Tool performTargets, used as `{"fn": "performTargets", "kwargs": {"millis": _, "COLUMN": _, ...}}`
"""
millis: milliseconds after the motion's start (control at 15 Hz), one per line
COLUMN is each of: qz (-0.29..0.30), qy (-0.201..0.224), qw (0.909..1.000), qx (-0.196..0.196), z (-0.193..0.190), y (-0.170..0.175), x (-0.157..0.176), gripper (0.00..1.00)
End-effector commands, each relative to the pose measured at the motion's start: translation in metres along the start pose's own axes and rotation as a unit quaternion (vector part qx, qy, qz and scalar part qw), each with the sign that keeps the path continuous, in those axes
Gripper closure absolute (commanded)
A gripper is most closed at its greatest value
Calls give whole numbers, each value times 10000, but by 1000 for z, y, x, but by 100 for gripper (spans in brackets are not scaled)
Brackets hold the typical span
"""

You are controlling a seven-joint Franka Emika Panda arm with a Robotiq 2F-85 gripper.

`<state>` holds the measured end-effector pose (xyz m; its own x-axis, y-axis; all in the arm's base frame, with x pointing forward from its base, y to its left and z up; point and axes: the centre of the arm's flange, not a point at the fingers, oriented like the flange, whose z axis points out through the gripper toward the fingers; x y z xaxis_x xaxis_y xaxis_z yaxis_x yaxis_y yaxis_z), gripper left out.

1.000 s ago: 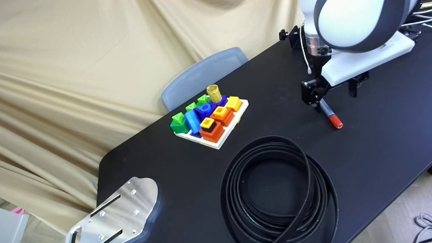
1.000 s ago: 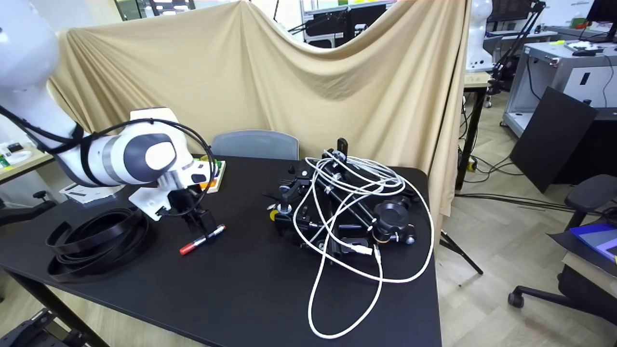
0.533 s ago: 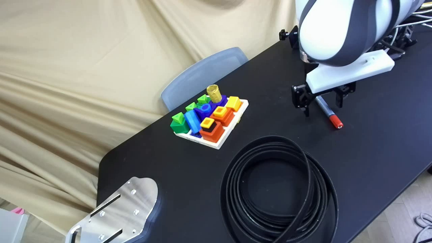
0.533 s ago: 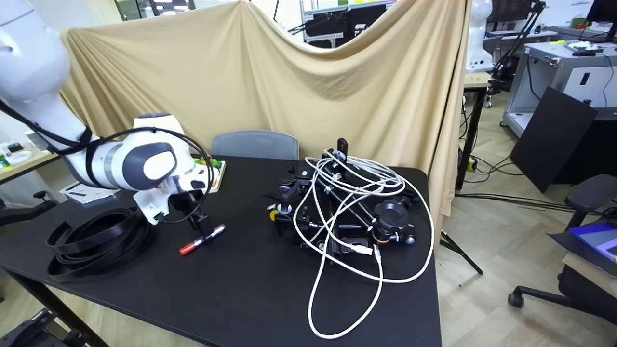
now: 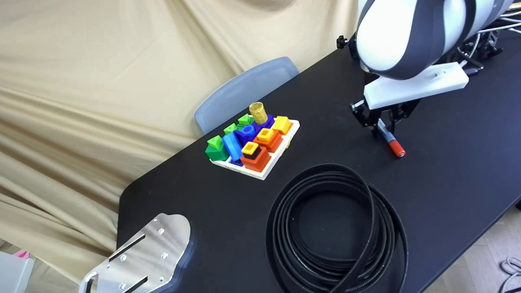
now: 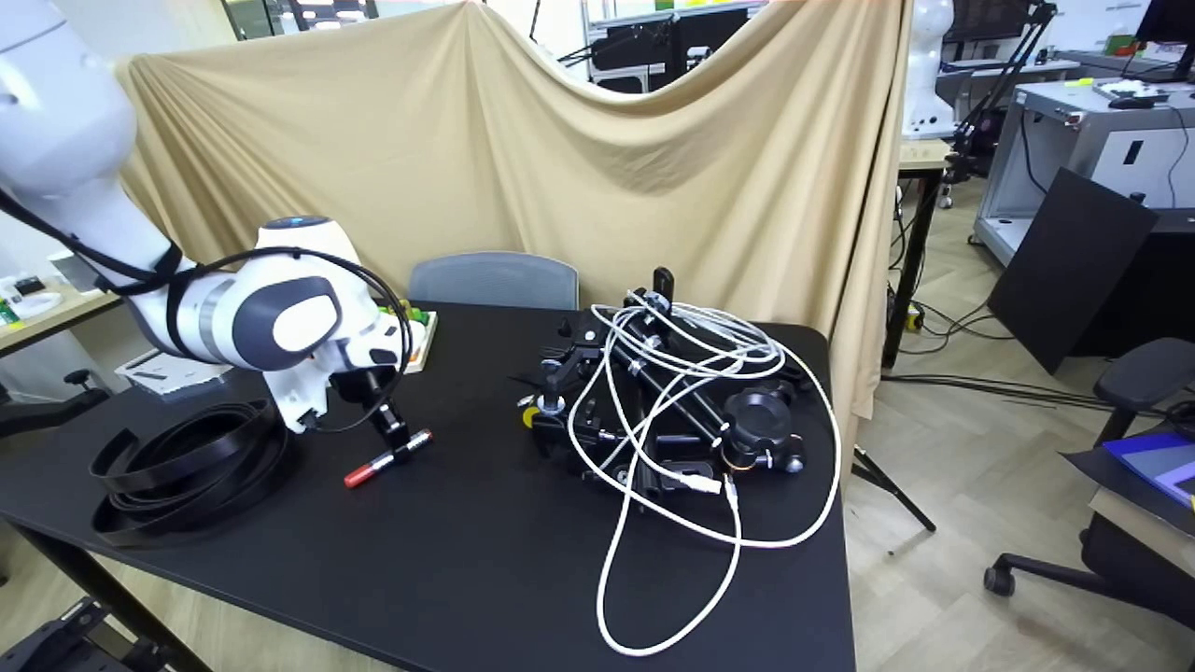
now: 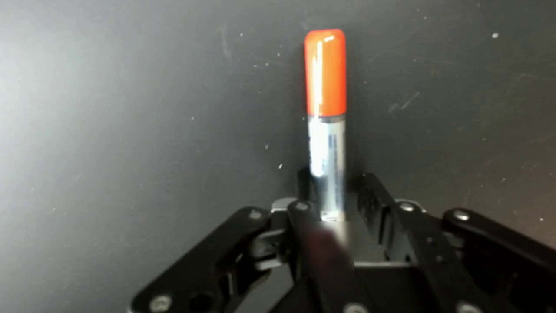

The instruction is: Rotate the marker on the table to the left

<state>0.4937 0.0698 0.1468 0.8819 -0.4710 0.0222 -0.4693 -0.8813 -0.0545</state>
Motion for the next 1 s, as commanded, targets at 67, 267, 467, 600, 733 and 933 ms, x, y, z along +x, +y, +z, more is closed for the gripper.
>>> {"fn": "performTargets", "kwargs": {"millis": 67, "qz": 121, "qy": -26, "qw": 9999, "qx": 45, "z": -3, "y": 0, "x": 1, "gripper": 99}}
{"fn": "performTargets", "kwargs": {"millis": 267, "qz": -79, "qy": -93, "qw": 9999, "qx": -108, "z": -11, "y": -3, "x": 5, "gripper": 95}}
{"fn": "performTargets", "kwargs": {"millis": 467, "qz": -450, "qy": -229, "qw": 9983, "qx": -283, "z": -21, "y": -12, "x": 15, "gripper": 95}}
{"fn": "performTargets", "kwargs": {"millis": 600, "qz": -836, "qy": -324, "qw": 9948, "qx": -481, "z": -27, "y": -23, "x": 24, "gripper": 95}}
{"fn": "performTargets", "kwargs": {"millis": 733, "qz": -1211, "qy": -284, "qw": 9899, "qx": -681, "z": -33, "y": -35, "x": 33, "gripper": 95}}
{"fn": "performTargets", "kwargs": {"millis": 933, "qz": -1899, "qy": -166, "qw": 9776, "qx": -891, "z": -41, "y": -60, "x": 43, "gripper": 95}}
